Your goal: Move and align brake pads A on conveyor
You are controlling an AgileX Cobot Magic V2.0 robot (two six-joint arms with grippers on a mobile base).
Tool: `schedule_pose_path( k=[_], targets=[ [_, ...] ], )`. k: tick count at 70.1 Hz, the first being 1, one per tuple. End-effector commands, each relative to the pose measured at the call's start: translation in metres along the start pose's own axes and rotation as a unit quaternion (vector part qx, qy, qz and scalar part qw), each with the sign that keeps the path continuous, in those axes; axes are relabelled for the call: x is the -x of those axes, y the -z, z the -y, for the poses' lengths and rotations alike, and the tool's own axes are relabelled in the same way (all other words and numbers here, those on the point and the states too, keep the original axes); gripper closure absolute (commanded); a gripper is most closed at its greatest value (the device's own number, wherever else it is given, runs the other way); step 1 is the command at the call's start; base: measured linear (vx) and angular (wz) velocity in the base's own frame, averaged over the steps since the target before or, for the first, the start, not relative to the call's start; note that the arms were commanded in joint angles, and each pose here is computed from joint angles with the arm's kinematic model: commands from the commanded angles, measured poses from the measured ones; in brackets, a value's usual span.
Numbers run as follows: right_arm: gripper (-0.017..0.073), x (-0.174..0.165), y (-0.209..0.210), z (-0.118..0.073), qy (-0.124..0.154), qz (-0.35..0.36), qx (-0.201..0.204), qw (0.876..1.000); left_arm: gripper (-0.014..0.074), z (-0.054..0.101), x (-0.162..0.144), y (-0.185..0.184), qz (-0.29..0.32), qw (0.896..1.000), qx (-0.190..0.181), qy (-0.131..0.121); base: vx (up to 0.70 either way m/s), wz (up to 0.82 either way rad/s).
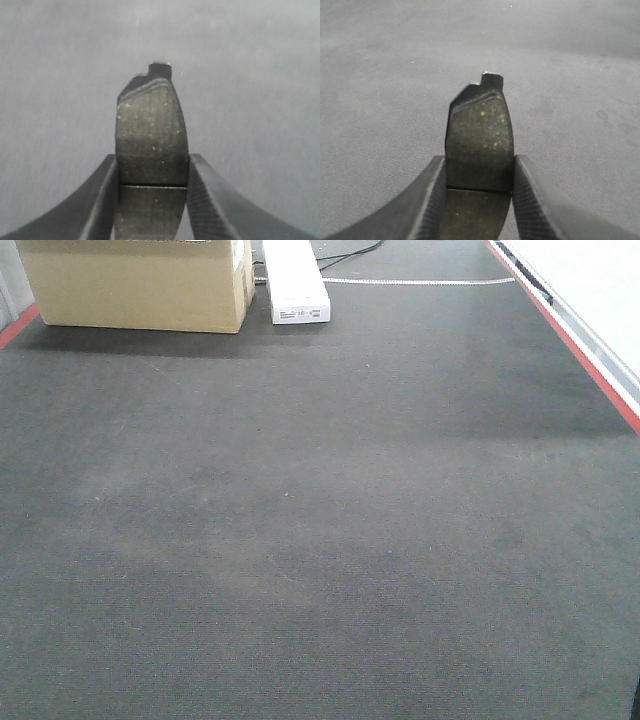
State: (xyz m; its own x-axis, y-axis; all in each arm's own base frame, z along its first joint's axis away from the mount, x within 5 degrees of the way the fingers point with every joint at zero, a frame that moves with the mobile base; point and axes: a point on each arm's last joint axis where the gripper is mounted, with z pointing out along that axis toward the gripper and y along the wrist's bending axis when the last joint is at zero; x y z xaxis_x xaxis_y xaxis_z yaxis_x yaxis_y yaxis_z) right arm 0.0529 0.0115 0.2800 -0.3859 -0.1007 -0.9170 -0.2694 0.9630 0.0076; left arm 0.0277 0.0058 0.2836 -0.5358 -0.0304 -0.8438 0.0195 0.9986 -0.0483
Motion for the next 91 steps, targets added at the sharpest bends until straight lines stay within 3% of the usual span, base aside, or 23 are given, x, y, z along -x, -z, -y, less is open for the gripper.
schedule_pose_path(
  k=[1, 23, 39, 57, 70, 83, 91],
  targets=[
    [0.0571, 0.017, 0.005, -0.001, 0.007, 0.058, 0.003, 0.998, 0.0599, 0.003, 0.02, 0.001, 0.056, 0.998, -0.011, -0.003, 0.0, 0.0],
    [0.0571, 0.017, 0.005, -0.001, 0.007, 0.058, 0.003, 0.998, 0.0599, 0.017, 0.063, -0.042, 0.025, 0.999, -0.018, -0.016, 0.0, 0.0],
    [0.0571, 0.017, 0.005, -0.001, 0.007, 0.058, 0.003, 0.998, 0.0599, 0.032, 0.116, -0.103, -0.053, 0.998, -0.01, -0.032, 0.0, 0.0],
    [0.0571, 0.017, 0.005, -0.001, 0.007, 0.058, 0.003, 0.998, 0.0599, 0.047, 0.161, -0.191, -0.153, 0.987, 0.007, -0.047, 0.0, 0.0],
    [0.0571, 0.017, 0.005, -0.001, 0.007, 0.058, 0.003, 0.998, 0.0599, 0.055, 0.164, -0.255, -0.225, 0.973, 0.018, -0.053, 0.0, 0.0],
    [0.0571, 0.017, 0.005, -0.001, 0.007, 0.059, 0.003, 0.998, 0.0599, 0.042, 0.156, -0.296, -0.278, 0.958, 0.024, -0.07, 0.0, 0.0],
    [0.0571, 0.017, 0.005, -0.001, 0.007, 0.058, 0.003, 0.998, 0.0599, 0.022, 0.155, -0.303, -0.287, 0.957, 0.023, -0.047, 0.0, 0.0]
  ],
)
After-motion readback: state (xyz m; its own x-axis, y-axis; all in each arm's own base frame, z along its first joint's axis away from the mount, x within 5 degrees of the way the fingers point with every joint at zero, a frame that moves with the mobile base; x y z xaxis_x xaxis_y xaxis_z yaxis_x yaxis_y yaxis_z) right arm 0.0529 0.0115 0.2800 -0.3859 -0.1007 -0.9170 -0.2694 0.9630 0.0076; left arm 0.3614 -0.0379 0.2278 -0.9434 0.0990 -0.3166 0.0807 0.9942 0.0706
